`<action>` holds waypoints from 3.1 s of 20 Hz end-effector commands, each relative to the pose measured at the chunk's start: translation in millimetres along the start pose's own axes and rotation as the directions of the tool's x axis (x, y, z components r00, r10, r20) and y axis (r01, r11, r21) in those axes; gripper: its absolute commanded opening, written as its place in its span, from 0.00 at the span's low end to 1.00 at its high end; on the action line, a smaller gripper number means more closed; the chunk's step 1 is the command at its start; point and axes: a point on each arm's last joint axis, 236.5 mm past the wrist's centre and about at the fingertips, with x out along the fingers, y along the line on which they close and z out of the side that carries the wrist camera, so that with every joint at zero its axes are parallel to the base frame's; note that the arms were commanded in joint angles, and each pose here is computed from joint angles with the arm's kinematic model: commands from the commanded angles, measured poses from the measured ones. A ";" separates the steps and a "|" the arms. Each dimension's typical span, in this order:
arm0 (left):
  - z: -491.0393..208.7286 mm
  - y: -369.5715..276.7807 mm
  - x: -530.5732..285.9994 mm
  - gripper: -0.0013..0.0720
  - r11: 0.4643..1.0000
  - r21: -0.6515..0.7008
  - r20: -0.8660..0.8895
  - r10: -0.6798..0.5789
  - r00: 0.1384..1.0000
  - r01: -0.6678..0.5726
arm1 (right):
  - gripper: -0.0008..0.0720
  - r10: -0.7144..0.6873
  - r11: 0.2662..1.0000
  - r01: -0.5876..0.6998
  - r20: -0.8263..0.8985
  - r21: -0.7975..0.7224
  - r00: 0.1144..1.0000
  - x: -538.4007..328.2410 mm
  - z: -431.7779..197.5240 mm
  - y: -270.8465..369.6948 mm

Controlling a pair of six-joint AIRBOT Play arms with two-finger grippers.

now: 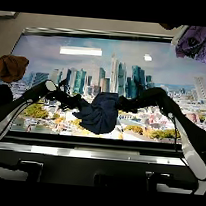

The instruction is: Fold the clothes and pants, and hang the long-sleeved shirts on hangers.

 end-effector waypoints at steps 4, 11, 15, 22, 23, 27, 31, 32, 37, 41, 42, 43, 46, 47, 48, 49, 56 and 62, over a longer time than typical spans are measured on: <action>96.4 -77.1 -173.7 0.03 0.973 0.226 0.407 -0.144 0.902 0.053 | 0.05 -0.160 0.896 0.277 0.328 -0.348 0.931 -123.7 63.7 59.8; 30.2 -162.3 -505.6 0.04 0.879 0.435 0.854 -0.334 0.398 -0.196 | 0.06 0.024 0.703 0.608 0.867 -0.368 0.497 -402.9 32.2 217.6; -52.1 -166.1 -561.5 0.04 0.855 0.473 0.863 -0.402 0.305 -0.212 | 0.06 0.110 0.713 0.627 0.933 -0.315 0.344 -473.2 -33.6 242.3; -36.6 -137.4 -530.2 0.04 0.911 0.374 0.873 -0.284 0.396 -0.171 | 0.06 0.051 0.830 0.509 0.940 -0.227 0.337 -462.5 1.9 228.3; -15.9 -129.2 -508.0 0.04 0.920 0.348 0.864 -0.241 0.442 -0.180 | 0.06 -0.005 0.856 0.478 0.920 -0.199 0.391 -438.1 25.6 213.8; 72.9 -79.3 -370.4 0.04 0.950 0.239 0.727 -0.037 0.685 -0.203 | 0.06 -0.241 0.896 0.430 0.694 -0.109 0.679 -292.6 105.5 129.8; 128.8 -2.7 -205.4 0.04 0.956 0.132 0.466 0.173 0.868 -0.261 | 0.06 -0.376 0.911 0.412 0.380 -0.014 0.845 -140.0 144.4 29.4; 134.2 13.9 -171.6 0.04 0.955 0.114 0.405 0.208 0.890 -0.275 | 0.06 -0.390 0.913 0.409 0.323 0.011 0.862 -106.6 150.7 4.8; 134.6 60.9 -74.5 0.04 0.955 -0.023 0.224 0.294 0.929 -0.296 | 0.07 -0.353 0.933 0.338 0.123 0.126 0.927 -0.3 144.8 -59.5; 138.9 58.6 -95.4 0.28 0.955 -0.028 0.236 0.292 0.927 -0.294 | 0.51 -0.342 0.938 0.346 0.170 0.006 0.924 -38.5 153.0 -49.2; 140.8 58.4 -113.6 0.55 0.956 -0.038 0.245 0.292 0.925 -0.292 | 0.56 -0.342 0.935 0.353 0.192 -0.028 0.920 -65.1 154.9 -47.5; 141.0 58.7 -138.8 0.76 0.955 -0.036 0.261 0.292 0.920 -0.293 | 0.64 -0.344 0.930 0.363 0.215 -0.056 0.914 -96.8 155.4 -48.0; 126.1 76.1 -218.5 0.78 0.937 -0.055 0.329 0.343 0.880 -0.344 | 0.68 -0.376 0.915 0.403 0.312 -0.023 0.872 -198.9 156.3 -76.7; 116.5 84.0 -235.4 0.78 0.932 -0.075 0.344 0.358 0.868 -0.355 | 0.68 -0.391 0.915 0.402 0.333 0.036 0.858 -223.1 155.4 -97.2; 101.3 93.2 -244.7 0.78 0.930 -0.101 0.343 0.365 0.865 -0.353 | 0.68 -0.384 0.922 0.374 0.338 0.095 0.859 -235.0 153.4 -116.6; 82.3 100.8 -244.2 0.78 0.931 -0.118 0.324 0.365 0.873 -0.346 | 0.70 -0.359 0.933 0.325 0.343 0.155 0.868 -238.0 152.4 -135.3; -51.8 110.6 -176.2 0.77 0.968 -0.199 0.209 0.192 0.959 -0.151 | 0.73 -0.164 0.963 0.127 0.146 0.237 0.975 -139.0 130.6 -182.2; -73.9 118.5 -167.5 0.77 0.964 -0.207 0.165 0.200 0.966 -0.165 | 0.73 -0.146 0.964 0.137 0.025 0.226 0.989 -67.9 118.8 -182.8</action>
